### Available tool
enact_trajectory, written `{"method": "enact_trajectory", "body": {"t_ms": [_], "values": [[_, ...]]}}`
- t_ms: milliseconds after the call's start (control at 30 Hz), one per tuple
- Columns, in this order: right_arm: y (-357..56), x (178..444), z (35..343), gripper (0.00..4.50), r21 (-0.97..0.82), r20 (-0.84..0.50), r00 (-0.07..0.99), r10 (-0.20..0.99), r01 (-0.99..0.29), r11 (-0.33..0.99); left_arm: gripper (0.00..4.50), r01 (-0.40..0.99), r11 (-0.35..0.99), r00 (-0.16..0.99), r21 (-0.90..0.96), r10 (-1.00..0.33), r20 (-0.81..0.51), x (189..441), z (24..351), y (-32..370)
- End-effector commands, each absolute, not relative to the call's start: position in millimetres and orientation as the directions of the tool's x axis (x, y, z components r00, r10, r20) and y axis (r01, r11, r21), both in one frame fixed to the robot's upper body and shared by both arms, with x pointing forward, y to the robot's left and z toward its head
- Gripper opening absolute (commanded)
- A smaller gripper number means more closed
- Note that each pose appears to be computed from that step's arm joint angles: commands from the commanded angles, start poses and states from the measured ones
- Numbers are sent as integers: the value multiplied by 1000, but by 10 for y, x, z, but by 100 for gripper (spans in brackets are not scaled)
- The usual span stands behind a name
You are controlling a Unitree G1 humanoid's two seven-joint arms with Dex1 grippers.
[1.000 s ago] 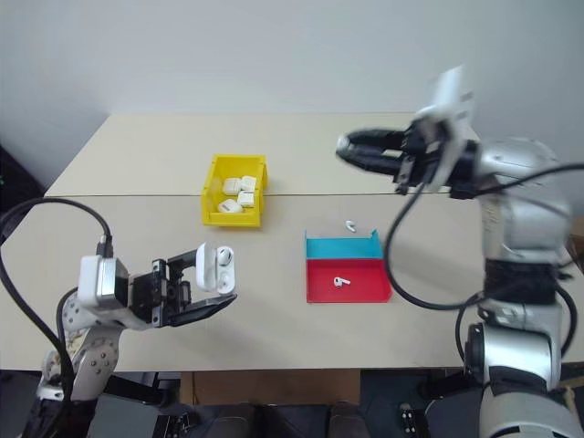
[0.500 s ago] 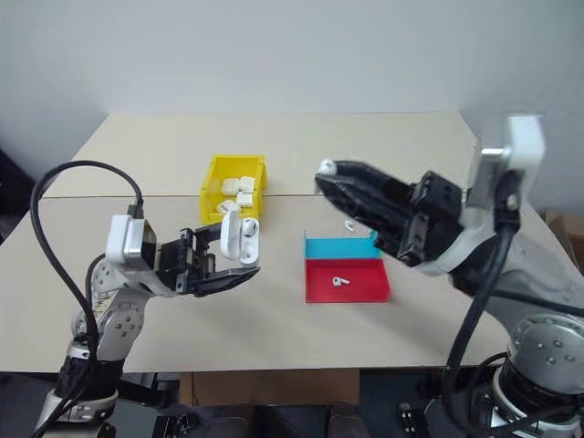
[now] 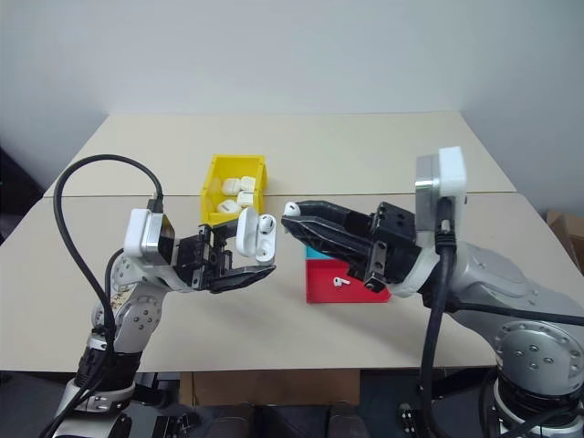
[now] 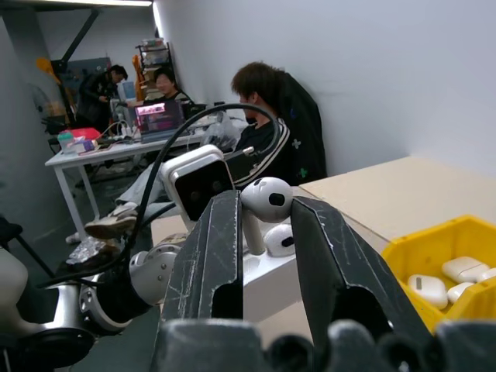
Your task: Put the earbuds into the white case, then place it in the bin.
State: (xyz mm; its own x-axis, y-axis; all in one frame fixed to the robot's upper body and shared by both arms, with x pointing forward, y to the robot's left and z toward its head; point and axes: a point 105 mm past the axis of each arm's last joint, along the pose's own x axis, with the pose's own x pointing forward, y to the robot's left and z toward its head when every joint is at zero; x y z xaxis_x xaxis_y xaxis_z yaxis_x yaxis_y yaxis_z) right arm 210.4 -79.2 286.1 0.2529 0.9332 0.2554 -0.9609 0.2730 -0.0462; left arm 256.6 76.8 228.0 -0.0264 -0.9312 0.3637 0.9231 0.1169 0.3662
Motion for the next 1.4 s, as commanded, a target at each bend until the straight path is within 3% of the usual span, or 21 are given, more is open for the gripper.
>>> {"method": "enact_trajectory", "body": {"t_ms": [33, 1400], "values": [[-767, 2003, 2947, 106, -84, 294, 197, 935, -969, 231, 275, 912, 113, -46, 394, -927, 373, 2508, 2372, 721], [-690, 2117, 2694, 106, -123, 227, 179, 957, -970, 210, 275, 913, 116, -58, 392, -912, 405, 2484, 2353, 649]]}}
